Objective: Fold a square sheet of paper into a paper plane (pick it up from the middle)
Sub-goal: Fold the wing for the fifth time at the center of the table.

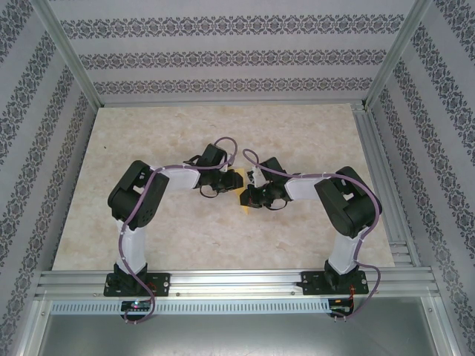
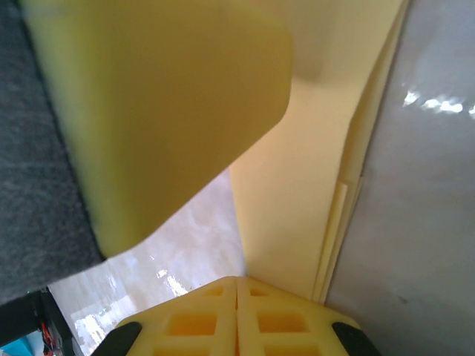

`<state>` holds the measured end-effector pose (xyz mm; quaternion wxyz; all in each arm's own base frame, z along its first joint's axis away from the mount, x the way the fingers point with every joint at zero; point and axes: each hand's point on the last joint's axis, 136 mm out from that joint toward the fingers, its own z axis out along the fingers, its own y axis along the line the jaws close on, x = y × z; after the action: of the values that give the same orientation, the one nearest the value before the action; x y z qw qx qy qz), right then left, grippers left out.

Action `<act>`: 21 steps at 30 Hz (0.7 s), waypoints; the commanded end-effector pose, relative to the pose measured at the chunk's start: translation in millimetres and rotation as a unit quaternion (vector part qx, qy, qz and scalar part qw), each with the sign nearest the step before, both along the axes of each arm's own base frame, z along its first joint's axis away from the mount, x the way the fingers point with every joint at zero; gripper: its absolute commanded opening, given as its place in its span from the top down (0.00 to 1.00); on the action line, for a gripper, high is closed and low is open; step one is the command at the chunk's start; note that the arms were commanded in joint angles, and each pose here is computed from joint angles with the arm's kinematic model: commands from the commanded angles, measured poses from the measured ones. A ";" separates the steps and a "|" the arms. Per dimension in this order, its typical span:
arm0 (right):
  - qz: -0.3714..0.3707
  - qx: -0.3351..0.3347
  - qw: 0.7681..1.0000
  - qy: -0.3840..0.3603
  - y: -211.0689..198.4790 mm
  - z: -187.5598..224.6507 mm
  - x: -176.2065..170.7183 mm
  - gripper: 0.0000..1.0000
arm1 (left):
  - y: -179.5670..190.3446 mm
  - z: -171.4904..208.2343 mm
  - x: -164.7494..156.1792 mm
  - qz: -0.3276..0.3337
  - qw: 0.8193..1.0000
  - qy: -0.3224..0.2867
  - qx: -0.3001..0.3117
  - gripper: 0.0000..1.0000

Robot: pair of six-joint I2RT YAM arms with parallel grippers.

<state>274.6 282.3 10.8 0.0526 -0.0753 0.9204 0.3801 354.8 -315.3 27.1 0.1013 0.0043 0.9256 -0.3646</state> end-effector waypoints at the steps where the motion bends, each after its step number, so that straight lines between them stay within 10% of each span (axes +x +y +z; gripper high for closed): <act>1: -0.003 -0.111 0.990 0.085 -45.5 -53.3 -43.9 0.92 | 14.0 -12.3 12.6 0.001 0.999 -0.016 0.047 0.73; 21: 0.003 -0.133 0.986 0.101 -57.6 -63.6 -59.1 0.92 | 47.2 -16.1 58.9 0.019 0.996 -0.022 0.086 0.74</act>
<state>272.0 280.7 8.7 0.0577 -0.0892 0.9193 0.3788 381.0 -303.6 25.8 0.0908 0.0248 0.9385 -0.3323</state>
